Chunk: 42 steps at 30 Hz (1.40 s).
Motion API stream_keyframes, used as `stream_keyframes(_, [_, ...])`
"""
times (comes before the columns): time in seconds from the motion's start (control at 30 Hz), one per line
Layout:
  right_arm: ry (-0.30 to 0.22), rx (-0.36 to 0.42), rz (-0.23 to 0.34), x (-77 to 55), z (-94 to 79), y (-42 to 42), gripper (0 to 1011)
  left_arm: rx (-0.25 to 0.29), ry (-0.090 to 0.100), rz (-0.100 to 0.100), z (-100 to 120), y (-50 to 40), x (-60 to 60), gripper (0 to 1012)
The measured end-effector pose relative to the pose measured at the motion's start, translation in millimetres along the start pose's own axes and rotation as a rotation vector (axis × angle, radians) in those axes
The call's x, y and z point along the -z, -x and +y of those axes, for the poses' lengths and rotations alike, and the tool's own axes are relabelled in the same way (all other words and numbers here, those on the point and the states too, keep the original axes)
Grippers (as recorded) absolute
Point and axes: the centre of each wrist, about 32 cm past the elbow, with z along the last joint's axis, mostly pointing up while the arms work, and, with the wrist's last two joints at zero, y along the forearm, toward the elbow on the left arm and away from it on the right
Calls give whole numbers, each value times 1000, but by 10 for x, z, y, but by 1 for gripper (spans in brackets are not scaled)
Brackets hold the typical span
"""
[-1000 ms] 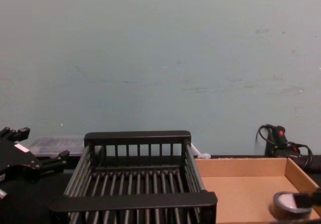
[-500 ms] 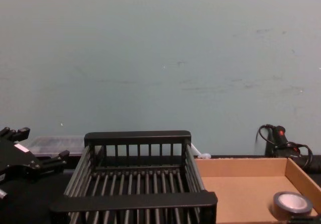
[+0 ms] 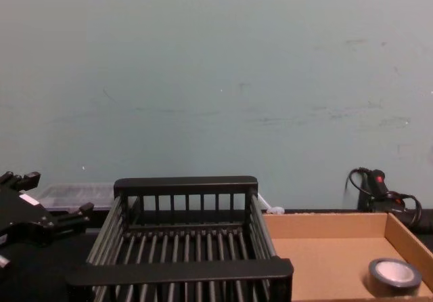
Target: Pick up the white tape and place it into the black box , Pick up the silver tape and place it into the brown box.
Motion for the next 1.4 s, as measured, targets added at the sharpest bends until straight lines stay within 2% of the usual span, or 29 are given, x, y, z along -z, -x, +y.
stream_keyframes(0.6, [39, -18, -12, 49, 156, -2, 1002, 0, 0, 0, 0, 0, 0, 1001])
stream_keyframes(1.4, [68, -23, -12, 63, 227, -13, 1002, 0, 0, 0, 0, 0, 0, 1001])
